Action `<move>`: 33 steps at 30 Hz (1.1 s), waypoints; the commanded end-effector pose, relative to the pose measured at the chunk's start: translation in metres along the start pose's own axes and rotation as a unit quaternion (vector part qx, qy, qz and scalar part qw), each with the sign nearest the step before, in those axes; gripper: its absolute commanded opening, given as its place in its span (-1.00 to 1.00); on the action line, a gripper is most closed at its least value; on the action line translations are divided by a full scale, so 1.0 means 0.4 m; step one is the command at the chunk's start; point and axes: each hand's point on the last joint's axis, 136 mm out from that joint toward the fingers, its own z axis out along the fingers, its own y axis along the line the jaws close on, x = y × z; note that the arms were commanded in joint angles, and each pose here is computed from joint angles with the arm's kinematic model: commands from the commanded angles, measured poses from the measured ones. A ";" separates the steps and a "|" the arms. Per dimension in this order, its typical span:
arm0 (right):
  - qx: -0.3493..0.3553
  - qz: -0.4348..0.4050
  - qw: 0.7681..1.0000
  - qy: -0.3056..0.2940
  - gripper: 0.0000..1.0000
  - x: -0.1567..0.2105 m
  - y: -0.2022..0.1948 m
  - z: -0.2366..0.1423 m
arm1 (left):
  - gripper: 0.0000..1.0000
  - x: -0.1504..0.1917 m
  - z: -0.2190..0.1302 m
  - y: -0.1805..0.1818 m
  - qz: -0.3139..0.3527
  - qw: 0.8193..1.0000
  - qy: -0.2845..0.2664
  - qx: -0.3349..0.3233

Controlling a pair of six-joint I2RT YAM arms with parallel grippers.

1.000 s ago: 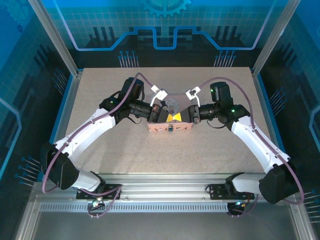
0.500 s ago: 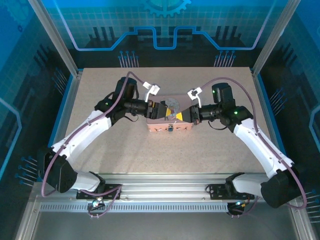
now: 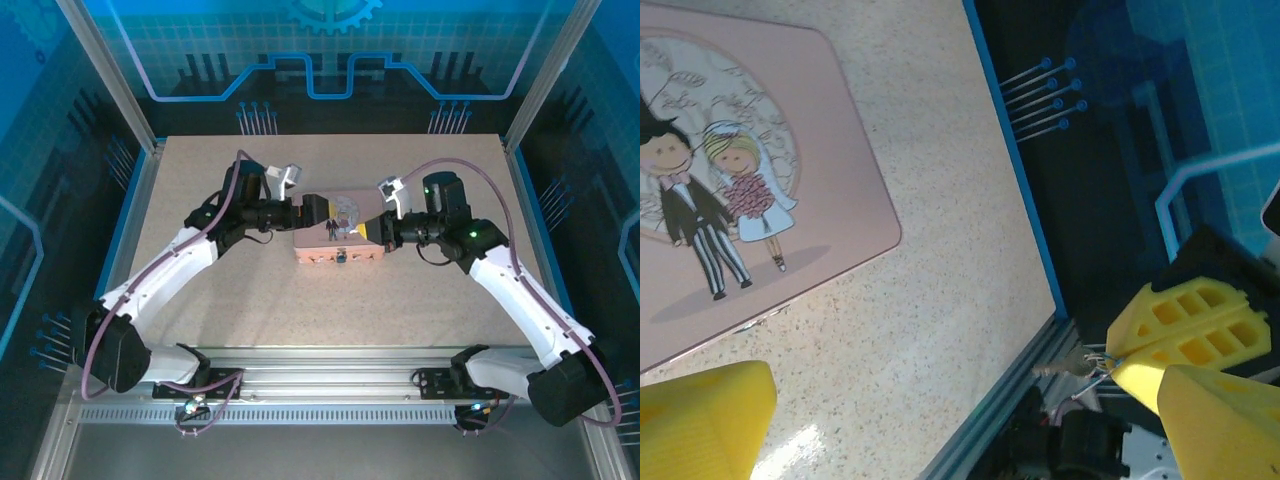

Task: Unlock a padlock with a key

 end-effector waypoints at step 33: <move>0.205 -0.361 0.889 -0.195 -1.00 -0.148 0.044 0.039 | 0.10 -0.057 0.060 -0.185 -0.224 0.963 -0.001 0.148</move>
